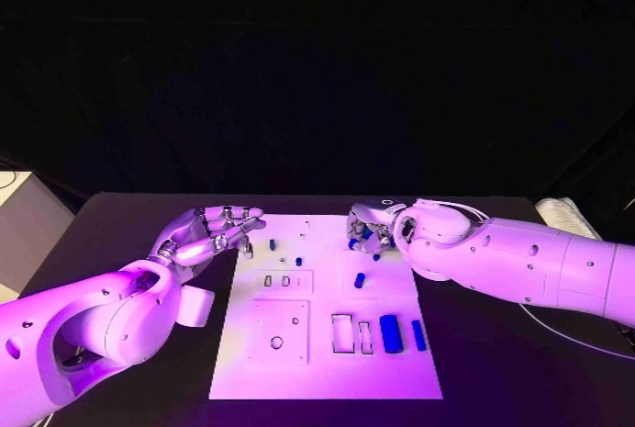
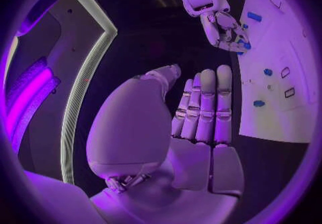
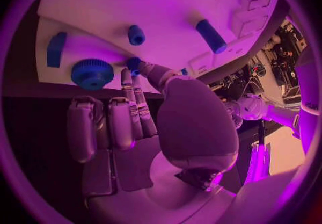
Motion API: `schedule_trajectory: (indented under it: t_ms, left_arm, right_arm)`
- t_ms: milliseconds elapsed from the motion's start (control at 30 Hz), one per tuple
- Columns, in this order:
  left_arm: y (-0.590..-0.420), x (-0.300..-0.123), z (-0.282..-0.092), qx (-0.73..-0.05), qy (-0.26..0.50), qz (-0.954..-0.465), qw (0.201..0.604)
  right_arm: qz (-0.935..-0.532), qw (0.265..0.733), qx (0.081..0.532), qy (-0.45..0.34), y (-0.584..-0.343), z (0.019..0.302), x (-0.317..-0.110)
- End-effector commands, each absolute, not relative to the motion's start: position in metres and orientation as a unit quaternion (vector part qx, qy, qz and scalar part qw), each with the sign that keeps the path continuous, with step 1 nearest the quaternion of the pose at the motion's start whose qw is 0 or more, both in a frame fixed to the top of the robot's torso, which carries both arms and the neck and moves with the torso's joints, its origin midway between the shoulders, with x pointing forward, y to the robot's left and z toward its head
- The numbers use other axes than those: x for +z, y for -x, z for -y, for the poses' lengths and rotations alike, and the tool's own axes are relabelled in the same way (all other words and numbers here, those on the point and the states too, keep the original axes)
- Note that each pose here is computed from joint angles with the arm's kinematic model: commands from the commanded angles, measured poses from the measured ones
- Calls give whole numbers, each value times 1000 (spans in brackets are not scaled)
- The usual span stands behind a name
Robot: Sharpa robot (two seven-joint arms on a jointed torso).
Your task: Assemble the parts on the task board
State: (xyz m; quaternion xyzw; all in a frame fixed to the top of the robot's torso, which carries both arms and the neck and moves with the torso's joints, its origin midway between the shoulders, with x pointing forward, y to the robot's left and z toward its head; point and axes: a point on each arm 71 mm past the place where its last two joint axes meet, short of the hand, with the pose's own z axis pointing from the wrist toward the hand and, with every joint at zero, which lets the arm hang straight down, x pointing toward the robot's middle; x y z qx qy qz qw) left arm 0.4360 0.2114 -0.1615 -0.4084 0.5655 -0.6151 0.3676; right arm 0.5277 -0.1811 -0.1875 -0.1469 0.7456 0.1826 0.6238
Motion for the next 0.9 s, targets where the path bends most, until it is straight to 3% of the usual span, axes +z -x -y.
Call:
schedule_trajectory:
  t_ms: [33, 900]
  left_arm:
    - [-436, -160, -210, -620, 407, -565, 363]
    - [-437, -160, -209, -618, 407, -569, 358]
  right_arm:
    - [-755, 614, 177, 150, -528, 181, -190]
    - [-745, 627, 175, 144, -531, 178, -188]
